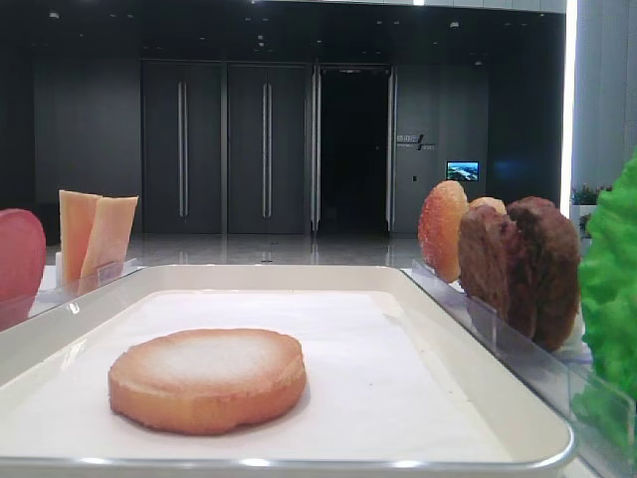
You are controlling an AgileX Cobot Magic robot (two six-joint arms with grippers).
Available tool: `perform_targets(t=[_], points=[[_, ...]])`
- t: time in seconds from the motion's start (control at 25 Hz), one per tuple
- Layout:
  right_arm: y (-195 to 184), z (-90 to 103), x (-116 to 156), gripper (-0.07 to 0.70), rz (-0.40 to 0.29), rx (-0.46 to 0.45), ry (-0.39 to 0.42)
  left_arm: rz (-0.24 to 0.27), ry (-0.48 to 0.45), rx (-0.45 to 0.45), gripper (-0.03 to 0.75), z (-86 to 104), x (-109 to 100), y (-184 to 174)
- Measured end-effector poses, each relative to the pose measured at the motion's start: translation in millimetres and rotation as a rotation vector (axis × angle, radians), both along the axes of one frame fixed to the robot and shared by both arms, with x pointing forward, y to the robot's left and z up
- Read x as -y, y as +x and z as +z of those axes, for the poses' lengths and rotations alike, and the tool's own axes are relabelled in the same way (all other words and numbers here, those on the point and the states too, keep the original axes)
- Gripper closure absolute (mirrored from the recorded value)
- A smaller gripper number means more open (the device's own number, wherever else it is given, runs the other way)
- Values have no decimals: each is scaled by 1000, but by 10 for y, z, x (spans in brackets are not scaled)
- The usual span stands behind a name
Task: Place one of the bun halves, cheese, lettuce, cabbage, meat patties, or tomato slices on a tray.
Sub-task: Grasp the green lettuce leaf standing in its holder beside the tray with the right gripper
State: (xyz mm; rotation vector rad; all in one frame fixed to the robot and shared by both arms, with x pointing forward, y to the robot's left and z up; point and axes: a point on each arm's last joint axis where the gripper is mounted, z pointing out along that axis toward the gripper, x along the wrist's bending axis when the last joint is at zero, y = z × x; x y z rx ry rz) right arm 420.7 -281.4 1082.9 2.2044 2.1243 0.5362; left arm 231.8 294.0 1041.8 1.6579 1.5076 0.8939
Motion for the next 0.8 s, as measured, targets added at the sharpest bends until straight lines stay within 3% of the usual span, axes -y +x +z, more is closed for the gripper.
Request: perform_targets(t=[0.2, 0.8], points=[[-23, -1, -155, 97, 2, -20, 20, 0, 0, 0, 71, 0, 0, 0], [-186, -95, -795, 97, 93, -127, 16, 0, 0, 0, 72, 0, 0, 0]])
